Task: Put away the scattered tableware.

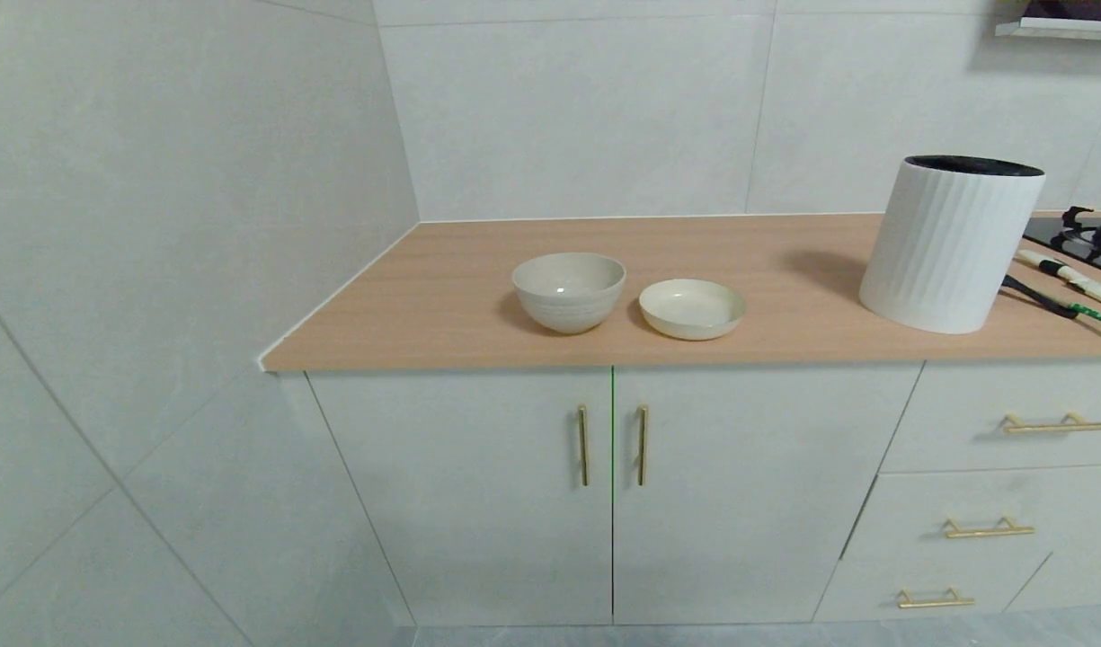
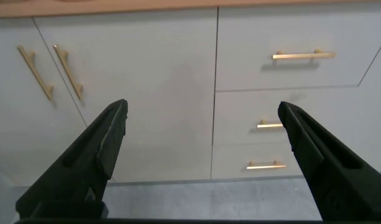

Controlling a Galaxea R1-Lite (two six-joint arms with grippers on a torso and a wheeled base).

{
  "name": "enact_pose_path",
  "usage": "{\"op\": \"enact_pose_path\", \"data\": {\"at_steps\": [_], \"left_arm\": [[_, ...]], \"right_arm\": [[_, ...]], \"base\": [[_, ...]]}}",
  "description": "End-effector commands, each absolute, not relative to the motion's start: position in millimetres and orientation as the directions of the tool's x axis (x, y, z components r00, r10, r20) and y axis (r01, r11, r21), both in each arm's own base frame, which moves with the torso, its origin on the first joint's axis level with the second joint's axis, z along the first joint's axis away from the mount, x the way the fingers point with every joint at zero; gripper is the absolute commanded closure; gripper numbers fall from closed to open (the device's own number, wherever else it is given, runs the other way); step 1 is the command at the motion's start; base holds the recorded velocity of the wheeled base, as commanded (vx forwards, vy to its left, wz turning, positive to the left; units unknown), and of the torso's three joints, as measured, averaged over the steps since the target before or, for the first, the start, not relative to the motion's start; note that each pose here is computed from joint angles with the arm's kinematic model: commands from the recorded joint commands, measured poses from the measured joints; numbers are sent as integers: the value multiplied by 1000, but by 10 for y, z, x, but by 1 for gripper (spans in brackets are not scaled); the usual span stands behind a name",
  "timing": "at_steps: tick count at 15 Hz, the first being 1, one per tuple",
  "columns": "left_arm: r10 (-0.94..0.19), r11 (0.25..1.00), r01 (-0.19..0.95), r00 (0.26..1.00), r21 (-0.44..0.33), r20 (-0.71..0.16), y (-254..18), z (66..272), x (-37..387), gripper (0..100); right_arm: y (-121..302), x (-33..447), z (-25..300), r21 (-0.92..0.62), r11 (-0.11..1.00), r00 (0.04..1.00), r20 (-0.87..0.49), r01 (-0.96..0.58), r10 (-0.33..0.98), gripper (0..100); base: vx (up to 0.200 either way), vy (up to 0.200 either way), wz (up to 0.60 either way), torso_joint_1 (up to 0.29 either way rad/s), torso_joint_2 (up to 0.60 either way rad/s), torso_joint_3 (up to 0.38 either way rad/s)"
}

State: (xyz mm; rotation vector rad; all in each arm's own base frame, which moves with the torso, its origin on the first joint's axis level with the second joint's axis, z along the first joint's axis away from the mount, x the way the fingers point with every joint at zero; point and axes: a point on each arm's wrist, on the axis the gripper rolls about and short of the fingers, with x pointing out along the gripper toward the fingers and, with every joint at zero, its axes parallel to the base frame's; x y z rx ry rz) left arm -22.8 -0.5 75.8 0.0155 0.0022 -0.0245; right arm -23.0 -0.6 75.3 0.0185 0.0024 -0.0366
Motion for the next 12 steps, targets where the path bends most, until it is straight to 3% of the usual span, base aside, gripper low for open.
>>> {"op": "enact_pose_path", "data": {"at_steps": [1, 12], "left_arm": [[-25, 1000, 25, 1000, 15, -3, -5, 758, -227, 0], [-25, 1000, 25, 1000, 15, -3, -5, 758, -227, 0]], "right_arm": [[-6, -229, 753, 18, 999, 999, -5, 37, -37, 0], [-6, -229, 753, 18, 999, 999, -5, 37, -37, 0]], "base": [[0, 0, 0, -193, 471, 276], [0, 0, 0, -154, 452, 298]]}}
